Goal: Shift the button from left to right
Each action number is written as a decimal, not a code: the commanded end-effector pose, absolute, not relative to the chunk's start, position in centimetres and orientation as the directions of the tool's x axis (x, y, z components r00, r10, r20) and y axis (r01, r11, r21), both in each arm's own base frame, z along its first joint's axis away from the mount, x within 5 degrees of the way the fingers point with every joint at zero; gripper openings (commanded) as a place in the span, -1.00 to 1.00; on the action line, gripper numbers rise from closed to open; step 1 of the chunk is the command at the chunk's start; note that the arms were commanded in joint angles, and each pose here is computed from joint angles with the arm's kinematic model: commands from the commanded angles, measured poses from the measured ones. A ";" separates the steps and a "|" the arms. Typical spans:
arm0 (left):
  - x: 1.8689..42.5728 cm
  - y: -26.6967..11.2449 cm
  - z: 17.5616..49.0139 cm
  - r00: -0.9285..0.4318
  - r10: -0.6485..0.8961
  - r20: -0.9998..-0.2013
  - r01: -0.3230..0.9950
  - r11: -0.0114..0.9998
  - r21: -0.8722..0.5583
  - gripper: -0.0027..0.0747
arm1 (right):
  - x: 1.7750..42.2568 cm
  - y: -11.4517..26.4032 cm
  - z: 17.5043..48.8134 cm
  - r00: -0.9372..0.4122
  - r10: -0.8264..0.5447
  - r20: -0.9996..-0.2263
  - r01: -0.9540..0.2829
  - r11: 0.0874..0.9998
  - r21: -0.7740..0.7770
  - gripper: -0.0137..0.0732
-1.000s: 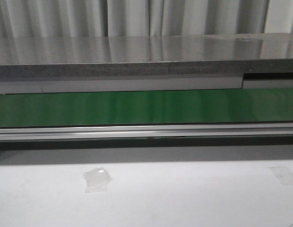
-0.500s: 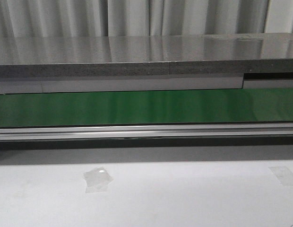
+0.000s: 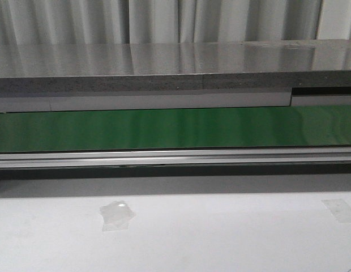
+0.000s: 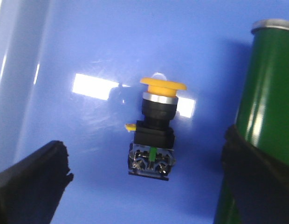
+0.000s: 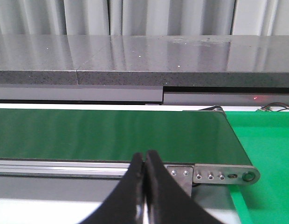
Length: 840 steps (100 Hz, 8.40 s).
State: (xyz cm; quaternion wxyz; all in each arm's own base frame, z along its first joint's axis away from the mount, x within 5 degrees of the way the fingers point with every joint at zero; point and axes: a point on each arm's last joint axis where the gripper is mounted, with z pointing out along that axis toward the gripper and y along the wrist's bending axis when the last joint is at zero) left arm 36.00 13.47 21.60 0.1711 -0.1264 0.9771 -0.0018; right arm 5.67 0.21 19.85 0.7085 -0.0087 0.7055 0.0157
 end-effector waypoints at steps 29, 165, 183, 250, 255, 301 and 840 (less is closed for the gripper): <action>37.3 13.9 21.4 -0.881 -0.265 -0.392 -0.263 0.963 -0.059 0.69 | 5.4 0.1 21.2 0.117 0.015 -0.993 -0.026 1.000 0.012 -0.84; 38.1 14.2 19.0 -0.884 -0.289 -0.368 -0.282 0.956 -0.074 -0.86 | 5.4 0.1 21.2 0.117 0.015 -0.993 -0.026 1.000 0.012 -0.84; 37.2 13.8 23.2 -0.846 -0.271 -0.458 -0.273 0.960 -0.063 -0.90 | 5.4 0.1 21.2 0.117 0.015 -0.993 -0.026 1.000 0.012 -0.84; 36.6 5.6 27.0 -0.899 -0.032 -0.437 -0.017 0.999 -0.038 -0.90 | 5.4 0.1 21.2 0.117 0.015 -0.993 -0.026 1.000 0.012 -0.84; 36.5 5.3 26.9 -0.903 -0.027 -0.429 -0.011 0.999 -0.040 -0.90 | 5.4 0.1 21.2 0.117 0.015 -0.993 -0.026 1.000 0.012 -0.84; 36.3 5.0 26.5 -0.917 -0.024 -0.399 -0.004 0.999 -0.050 -0.15 | 5.4 0.1 21.2 0.117 0.015 -0.993 -0.026 1.000 0.012 -0.84; 7.6 -0.8 29.4 0.057 -0.002 -0.998 0.107 0.994 0.005 -0.98 | 22.4 1.9 34.9 -0.629 0.087 -0.773 -0.067 0.984 0.165 0.80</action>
